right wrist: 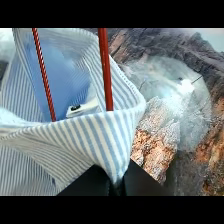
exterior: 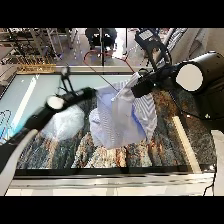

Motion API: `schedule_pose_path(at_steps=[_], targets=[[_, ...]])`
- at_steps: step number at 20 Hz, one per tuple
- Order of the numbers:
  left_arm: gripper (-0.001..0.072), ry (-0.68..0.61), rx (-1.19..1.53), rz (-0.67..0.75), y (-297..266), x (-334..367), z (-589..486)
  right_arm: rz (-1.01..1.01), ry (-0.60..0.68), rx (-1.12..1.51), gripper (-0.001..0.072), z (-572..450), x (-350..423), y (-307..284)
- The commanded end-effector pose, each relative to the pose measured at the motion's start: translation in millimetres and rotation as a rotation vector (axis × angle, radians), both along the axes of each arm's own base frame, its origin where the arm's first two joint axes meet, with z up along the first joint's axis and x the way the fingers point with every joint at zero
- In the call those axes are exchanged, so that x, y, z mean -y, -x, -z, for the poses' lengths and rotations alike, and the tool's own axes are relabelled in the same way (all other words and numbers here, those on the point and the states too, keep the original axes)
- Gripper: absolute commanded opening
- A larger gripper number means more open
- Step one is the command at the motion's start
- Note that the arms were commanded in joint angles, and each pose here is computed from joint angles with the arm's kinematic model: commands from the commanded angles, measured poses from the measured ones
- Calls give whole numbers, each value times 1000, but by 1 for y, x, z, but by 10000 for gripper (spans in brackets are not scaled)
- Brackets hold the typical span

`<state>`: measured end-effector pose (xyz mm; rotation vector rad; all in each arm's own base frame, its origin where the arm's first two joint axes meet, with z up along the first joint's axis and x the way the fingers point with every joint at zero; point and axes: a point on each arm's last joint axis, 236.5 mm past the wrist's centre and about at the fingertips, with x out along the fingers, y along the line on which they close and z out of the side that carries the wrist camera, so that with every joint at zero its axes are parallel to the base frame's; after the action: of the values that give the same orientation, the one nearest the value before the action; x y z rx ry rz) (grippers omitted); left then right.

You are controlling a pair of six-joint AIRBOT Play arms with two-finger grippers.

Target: Fold the clothes and pants, and hang the long-sleeved shirts on hangers.

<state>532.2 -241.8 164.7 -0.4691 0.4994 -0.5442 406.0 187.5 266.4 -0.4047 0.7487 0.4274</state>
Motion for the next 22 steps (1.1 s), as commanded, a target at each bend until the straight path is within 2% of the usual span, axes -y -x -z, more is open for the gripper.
schedule_pose_path(at_steps=[1,11,16,22], targets=[[13,44,-17,32,-10,-39,-40,-67,41,-31,23,7,-3,9],[14,21,-79,125,2,-69,-55,-51,333,-51,22,50,36,-19],[14,51,-129,88,-7,-81,-41,-116,315,122,22,19,21,-39],[14,59,-125,68,-13,-89,-44,-198,480,147,22,18,35,-42]])
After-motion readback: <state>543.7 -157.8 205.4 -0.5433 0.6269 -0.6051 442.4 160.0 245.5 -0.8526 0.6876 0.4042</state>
